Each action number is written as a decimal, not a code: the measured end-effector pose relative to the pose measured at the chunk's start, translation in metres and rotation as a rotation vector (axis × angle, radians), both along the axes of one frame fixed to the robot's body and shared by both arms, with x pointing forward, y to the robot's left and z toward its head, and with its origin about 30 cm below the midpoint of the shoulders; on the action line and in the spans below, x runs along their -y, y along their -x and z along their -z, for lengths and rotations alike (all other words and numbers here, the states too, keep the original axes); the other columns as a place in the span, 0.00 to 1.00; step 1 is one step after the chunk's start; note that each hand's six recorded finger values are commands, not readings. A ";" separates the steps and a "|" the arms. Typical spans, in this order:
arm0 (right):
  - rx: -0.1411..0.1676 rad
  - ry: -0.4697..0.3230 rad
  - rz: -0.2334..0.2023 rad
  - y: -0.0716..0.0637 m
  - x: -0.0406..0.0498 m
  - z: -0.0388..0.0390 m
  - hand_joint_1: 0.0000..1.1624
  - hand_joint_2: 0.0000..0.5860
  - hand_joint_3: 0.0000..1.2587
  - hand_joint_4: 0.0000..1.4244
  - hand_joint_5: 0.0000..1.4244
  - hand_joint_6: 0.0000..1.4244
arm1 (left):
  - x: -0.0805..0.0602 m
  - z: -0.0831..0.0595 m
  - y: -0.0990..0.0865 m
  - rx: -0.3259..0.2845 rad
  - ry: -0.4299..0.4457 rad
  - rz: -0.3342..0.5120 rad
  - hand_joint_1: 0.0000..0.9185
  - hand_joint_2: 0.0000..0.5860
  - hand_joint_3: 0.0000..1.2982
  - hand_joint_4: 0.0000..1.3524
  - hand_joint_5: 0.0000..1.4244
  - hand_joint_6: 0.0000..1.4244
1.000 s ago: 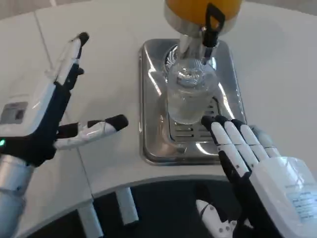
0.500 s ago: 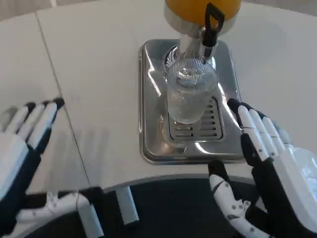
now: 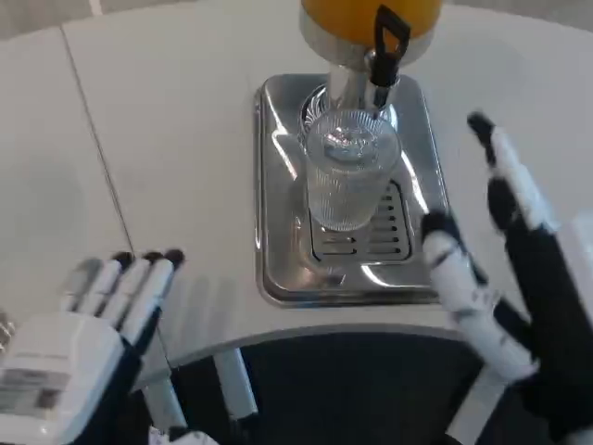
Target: Grasp the cup under the faucet to collect the drink, then remove the cup.
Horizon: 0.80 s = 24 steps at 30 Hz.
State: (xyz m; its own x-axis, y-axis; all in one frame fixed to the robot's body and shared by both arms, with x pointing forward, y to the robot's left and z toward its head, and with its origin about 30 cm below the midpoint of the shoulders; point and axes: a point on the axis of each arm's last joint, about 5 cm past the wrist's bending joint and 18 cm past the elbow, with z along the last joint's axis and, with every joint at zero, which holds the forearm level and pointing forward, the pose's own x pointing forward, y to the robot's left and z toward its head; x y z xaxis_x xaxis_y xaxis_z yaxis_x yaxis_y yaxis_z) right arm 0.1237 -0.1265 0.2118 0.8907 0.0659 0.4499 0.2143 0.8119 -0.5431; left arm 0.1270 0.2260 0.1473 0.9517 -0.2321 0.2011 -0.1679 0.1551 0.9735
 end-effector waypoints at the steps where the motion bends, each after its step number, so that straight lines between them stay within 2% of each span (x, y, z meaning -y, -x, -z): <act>1: 0.032 -0.019 0.000 -0.005 -0.0007 -0.0051 0.08 0.88 0.00 0.00 0.00 0.00 | 0.003 0.002 -0.001 -0.003 0.005 0.016 0.00 0.00 0.00 0.00 0.00 0.00; 3: 0.058 -0.036 0.000 -0.009 -0.0012 -0.0097 0.08 0.88 0.00 0.00 0.00 0.00 | 0.006 0.002 -0.003 0.000 0.013 0.029 0.00 0.01 0.00 0.00 0.00 0.00; 6: 0.070 -0.059 0.002 -0.015 -0.0012 -0.0147 0.08 0.88 0.00 0.00 0.00 0.00 | 0.007 0.001 -0.005 0.010 0.019 0.034 0.00 0.02 0.00 0.00 0.00 0.00; 11: 0.125 -0.081 -0.005 -0.024 -0.0036 -0.0272 0.10 0.89 0.00 0.00 0.00 0.00 | 0.007 0.001 -0.005 0.012 0.023 0.034 0.00 0.02 0.00 0.00 0.00 0.00; 15: 0.131 -0.095 0.001 -0.033 -0.0055 -0.0310 0.12 0.88 0.00 0.00 0.00 0.00 | 0.007 0.001 -0.005 0.007 0.019 0.031 0.00 0.03 0.00 0.00 0.00 0.00; 19: 0.148 -0.142 0.018 -0.046 -0.0095 -0.0362 0.13 0.88 0.00 0.00 0.00 0.00 | 0.007 0.002 -0.005 0.004 0.018 0.028 0.00 0.04 0.00 0.00 0.00 0.00; 24: 0.153 -0.179 0.023 -0.054 -0.0130 -0.0388 0.16 0.88 0.00 0.00 0.00 0.00 | 0.006 0.002 -0.004 -0.001 0.024 0.025 0.00 0.05 0.00 0.00 0.00 0.00</act>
